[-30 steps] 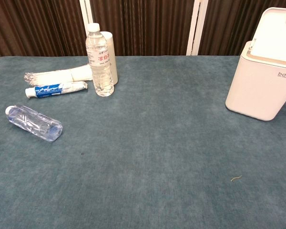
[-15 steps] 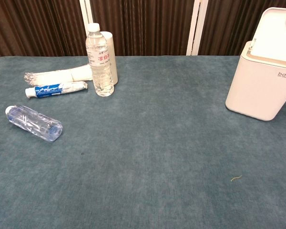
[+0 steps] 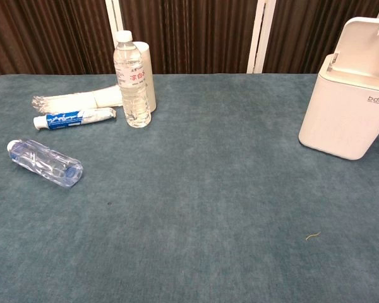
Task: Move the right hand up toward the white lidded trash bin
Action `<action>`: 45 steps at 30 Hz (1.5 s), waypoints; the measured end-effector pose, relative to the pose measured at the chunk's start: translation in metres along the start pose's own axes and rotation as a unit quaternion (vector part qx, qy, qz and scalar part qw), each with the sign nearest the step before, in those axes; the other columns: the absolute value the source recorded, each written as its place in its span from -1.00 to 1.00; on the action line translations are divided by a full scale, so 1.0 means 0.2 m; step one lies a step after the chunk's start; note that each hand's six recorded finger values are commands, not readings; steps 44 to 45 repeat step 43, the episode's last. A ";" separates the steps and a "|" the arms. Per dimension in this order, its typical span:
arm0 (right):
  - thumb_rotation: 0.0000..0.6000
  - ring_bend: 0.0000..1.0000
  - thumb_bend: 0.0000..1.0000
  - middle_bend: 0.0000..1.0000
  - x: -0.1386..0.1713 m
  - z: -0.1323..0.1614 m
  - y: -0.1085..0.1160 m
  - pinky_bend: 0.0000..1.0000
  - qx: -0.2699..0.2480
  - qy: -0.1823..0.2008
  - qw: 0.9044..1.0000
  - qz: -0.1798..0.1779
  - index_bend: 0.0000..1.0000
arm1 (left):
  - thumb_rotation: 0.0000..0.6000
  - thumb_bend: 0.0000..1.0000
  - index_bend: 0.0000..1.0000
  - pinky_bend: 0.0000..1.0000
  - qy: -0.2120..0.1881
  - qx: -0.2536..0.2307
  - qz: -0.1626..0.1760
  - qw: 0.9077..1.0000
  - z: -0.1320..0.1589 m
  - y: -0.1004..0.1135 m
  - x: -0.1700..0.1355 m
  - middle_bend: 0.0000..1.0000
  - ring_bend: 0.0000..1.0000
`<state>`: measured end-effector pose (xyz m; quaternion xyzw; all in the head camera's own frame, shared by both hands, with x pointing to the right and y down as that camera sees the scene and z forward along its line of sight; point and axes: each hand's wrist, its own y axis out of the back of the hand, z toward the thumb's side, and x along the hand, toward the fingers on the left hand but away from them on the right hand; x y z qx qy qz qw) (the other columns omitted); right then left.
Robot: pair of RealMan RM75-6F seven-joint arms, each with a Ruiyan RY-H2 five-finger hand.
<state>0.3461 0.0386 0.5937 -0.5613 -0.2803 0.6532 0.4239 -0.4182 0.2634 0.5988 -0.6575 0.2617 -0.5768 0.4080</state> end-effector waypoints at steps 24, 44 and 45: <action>1.00 0.95 0.10 0.98 0.26 0.04 -0.26 0.96 0.076 0.048 0.995 0.033 -0.62 | 1.00 -0.03 -1.00 -0.78 -0.007 -0.001 0.000 1.000 0.00 0.01 -0.01 -1.00 -1.00; 1.00 -1.00 -0.05 -1.00 1.02 -0.22 -0.38 -1.00 -0.008 0.092 0.993 -0.069 -1.00 | 1.00 -0.03 -1.00 -0.97 -0.041 -0.011 0.052 0.998 0.05 0.08 -0.08 -1.00 -1.00; 1.00 -1.00 -0.05 -1.00 1.02 -0.22 -0.38 -1.00 -0.008 0.092 0.993 -0.069 -1.00 | 1.00 -0.03 -1.00 -0.97 -0.041 -0.011 0.052 0.998 0.05 0.08 -0.08 -1.00 -1.00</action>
